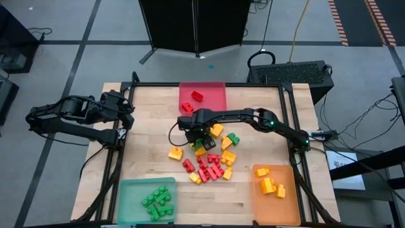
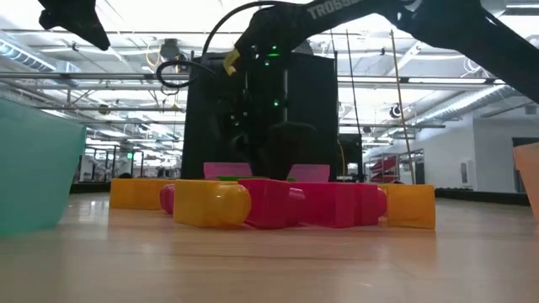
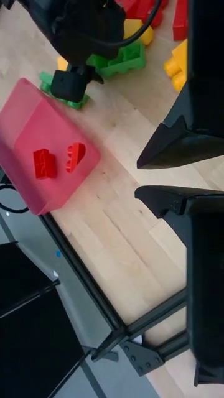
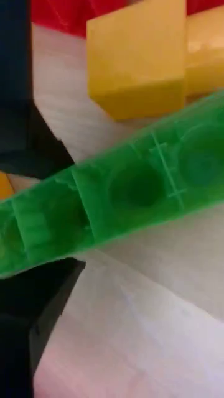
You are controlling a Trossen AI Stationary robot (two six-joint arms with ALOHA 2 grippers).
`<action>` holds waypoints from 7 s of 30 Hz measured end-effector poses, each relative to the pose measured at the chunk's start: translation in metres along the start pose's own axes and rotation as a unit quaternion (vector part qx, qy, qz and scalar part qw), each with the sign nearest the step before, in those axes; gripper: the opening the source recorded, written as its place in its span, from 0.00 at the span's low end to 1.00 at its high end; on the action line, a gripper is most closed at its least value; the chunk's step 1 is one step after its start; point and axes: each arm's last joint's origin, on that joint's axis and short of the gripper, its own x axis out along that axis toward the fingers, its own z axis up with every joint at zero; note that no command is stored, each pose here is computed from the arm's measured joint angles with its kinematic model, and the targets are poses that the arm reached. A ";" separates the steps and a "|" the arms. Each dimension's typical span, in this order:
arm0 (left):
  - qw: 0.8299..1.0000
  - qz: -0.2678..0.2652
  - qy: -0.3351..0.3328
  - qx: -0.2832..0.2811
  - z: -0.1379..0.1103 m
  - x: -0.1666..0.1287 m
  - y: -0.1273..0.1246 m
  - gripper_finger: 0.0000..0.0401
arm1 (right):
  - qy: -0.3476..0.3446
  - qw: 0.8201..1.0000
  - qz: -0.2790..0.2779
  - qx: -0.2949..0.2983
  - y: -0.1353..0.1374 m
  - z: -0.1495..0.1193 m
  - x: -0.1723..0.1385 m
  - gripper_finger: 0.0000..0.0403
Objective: Sort blocks
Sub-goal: Put the green game piece into the green bin, then put the yellow game piece into the orange bin
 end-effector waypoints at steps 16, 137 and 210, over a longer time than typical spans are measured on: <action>1.000 0.004 0.003 0.003 -0.001 0.000 0.001 0.15 | -0.127 0.989 -0.018 0.072 0.013 0.009 -0.067 0.28; 1.000 0.026 -0.015 -0.006 0.000 0.000 0.002 0.15 | -0.198 0.939 -0.096 0.265 0.066 0.056 -0.104 0.01; 0.998 0.046 -0.031 0.007 0.001 -0.001 0.004 0.15 | -0.206 0.812 0.068 0.542 0.297 -0.141 -0.122 0.41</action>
